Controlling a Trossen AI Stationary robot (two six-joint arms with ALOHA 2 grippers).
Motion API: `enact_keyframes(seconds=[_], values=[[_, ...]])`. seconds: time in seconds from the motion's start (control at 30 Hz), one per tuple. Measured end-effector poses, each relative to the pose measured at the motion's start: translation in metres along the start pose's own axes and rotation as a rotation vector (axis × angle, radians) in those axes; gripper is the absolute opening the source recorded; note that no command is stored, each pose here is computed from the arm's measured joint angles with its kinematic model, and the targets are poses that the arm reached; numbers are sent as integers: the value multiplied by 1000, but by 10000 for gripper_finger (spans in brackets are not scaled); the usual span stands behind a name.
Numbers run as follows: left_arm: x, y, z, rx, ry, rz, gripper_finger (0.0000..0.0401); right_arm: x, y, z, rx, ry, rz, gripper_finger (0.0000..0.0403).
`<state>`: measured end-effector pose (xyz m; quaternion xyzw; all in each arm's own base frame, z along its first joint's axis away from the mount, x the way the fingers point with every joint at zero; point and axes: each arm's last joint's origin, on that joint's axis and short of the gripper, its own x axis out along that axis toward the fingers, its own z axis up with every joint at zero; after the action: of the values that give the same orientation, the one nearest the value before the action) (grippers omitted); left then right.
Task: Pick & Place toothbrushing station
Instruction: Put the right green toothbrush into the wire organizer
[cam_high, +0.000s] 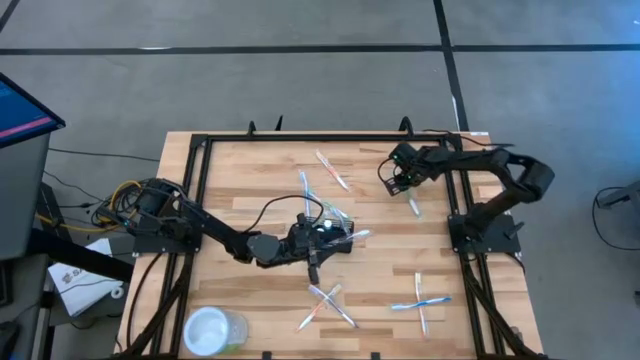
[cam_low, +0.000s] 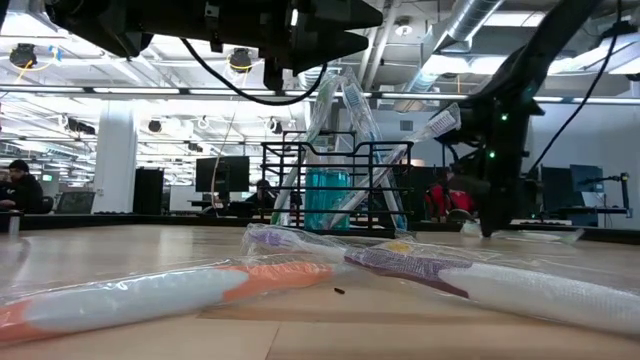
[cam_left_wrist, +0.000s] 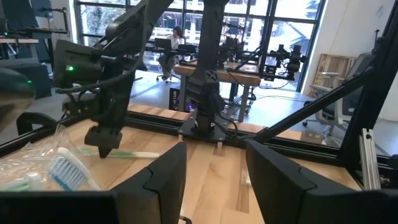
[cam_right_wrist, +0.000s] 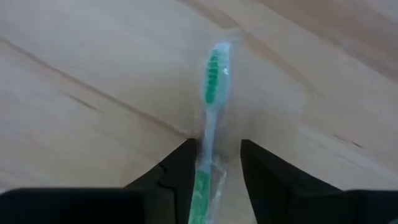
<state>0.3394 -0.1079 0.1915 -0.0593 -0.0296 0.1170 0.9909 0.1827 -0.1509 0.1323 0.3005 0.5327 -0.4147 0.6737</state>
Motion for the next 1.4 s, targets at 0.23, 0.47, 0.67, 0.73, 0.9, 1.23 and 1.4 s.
enact_keyframes(seconds=[0.23,0.47,0.67,0.73,0.9,1.23,1.4], values=[[0,0,0,0,0,0,159,5,4,8,-20,-37,17,126],[0,0,0,0,0,1,159,4,6,10,-39,-42,28,50],[0,0,0,0,0,1,159,4,7,10,-39,-36,47,16],[0,0,0,0,0,1,159,4,8,10,-45,-35,54,11],[0,0,0,1,1,1,159,-7,18,6,-80,-71,126,4],[0,0,0,2,3,1,159,-62,30,3,-129,-317,284,0],[0,0,0,2,3,1,159,-83,34,-3,-149,-442,371,0]])
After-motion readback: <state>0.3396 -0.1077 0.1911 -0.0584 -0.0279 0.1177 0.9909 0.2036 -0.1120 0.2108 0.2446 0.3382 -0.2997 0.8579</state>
